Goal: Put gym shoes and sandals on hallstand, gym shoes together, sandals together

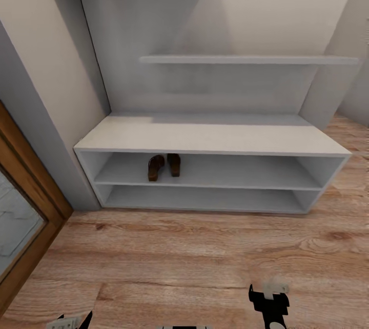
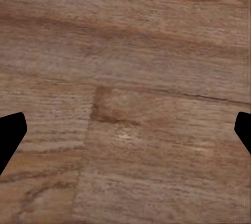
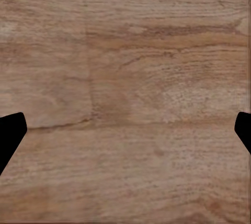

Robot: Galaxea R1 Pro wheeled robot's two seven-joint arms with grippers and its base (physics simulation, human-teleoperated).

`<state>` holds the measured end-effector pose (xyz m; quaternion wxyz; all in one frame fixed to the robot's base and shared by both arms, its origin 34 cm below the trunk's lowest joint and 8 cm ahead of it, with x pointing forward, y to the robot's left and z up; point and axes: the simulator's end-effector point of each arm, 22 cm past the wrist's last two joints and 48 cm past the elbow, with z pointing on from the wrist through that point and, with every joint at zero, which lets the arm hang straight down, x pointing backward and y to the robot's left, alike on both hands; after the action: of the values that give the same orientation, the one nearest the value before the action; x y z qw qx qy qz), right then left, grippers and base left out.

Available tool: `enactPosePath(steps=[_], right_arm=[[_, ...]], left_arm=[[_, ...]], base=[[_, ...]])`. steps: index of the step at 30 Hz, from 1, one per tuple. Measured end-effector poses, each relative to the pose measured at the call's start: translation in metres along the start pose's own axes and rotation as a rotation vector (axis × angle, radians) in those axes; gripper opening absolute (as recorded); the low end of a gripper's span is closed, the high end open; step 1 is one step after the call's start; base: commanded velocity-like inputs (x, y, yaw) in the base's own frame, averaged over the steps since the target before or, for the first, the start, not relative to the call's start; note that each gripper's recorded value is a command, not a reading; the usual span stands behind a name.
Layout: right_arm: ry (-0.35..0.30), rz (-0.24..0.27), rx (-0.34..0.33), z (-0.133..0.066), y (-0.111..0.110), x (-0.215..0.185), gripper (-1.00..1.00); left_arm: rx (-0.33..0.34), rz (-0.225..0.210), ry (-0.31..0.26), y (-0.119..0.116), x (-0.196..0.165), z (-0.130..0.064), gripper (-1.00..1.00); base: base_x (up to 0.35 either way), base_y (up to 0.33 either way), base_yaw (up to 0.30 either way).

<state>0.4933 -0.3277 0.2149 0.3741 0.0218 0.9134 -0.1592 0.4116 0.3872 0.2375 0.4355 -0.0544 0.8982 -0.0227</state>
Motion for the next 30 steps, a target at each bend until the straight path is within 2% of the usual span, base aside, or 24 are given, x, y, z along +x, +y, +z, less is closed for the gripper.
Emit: enactPosePath(steps=[18, 30], right_arm=[[0.003, 0.002, -0.057, 0.000, 0.011, 0.001, 1.00], [0.014, -0.003, -0.131, -0.003, 0.022, 0.009, 1.00]], left_arm=[[-0.012, -0.010, 0.020, 0.003, 0.009, -0.003, 1.00], [-0.120, 0.000, 0.023, 0.024, 0.010, -0.003, 1.00]], base=[[0.000, 0.000, -0.280], [0.000, 0.000, -0.300]])
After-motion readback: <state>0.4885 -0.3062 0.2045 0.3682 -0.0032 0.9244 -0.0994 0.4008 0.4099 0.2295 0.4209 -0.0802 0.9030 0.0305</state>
